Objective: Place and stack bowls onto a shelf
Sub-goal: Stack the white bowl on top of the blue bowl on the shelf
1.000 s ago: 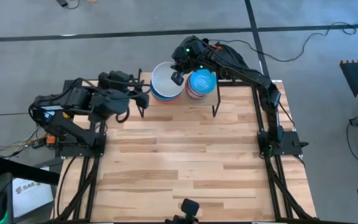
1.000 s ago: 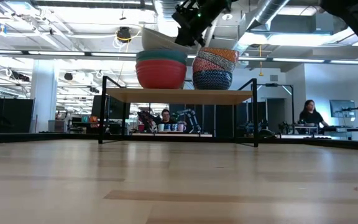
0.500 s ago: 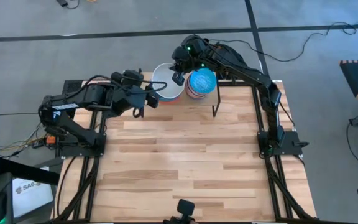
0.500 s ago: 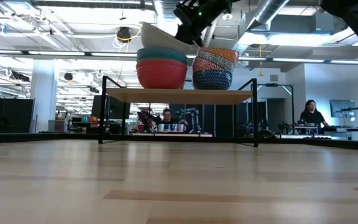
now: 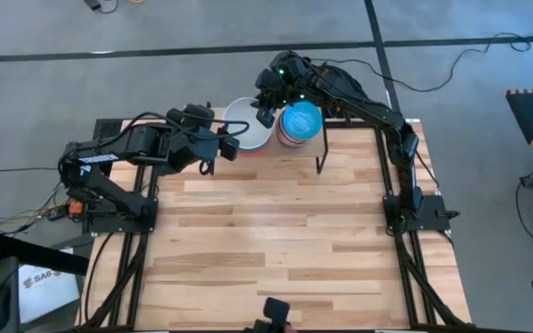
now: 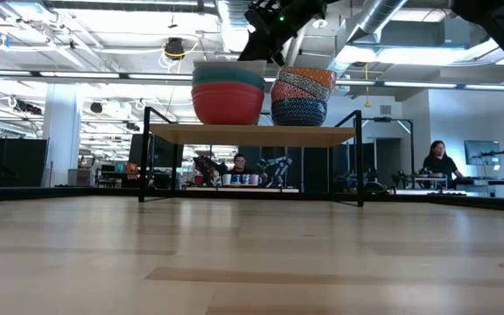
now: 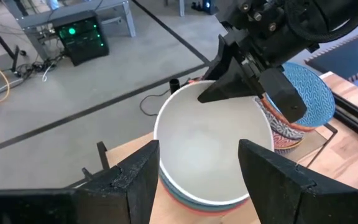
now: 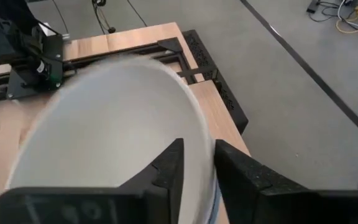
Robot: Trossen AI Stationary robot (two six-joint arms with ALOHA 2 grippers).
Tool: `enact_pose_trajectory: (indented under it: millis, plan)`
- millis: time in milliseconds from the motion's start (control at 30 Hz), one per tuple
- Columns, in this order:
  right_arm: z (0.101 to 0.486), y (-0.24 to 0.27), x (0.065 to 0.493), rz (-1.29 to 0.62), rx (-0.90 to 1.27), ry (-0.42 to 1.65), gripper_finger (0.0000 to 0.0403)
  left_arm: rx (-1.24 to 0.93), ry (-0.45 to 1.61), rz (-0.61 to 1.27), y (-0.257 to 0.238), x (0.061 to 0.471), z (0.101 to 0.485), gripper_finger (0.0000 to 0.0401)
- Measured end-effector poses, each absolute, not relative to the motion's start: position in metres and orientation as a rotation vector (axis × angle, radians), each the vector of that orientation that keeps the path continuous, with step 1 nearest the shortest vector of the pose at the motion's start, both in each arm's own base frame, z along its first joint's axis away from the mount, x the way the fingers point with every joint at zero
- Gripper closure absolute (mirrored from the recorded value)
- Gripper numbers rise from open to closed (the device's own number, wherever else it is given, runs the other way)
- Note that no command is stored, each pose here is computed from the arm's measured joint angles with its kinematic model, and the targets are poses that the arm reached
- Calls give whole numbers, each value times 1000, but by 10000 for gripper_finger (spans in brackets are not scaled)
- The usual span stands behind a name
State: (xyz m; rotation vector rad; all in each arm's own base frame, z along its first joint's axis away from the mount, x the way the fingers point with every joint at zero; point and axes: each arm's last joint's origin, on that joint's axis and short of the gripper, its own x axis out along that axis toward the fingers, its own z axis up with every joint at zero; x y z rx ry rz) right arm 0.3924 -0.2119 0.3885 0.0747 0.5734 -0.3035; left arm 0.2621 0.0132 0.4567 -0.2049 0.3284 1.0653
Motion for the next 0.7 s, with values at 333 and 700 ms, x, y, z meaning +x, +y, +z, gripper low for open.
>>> enact_pose_trajectory:
  millis: [333,700]
  plan:
    - [414,-214,383,-319,24,441,236,-193,355,1064,12,260,455,197]
    - [357,-235,413,-196,158,529,258,-231,475,1093,-15,254,410,197]
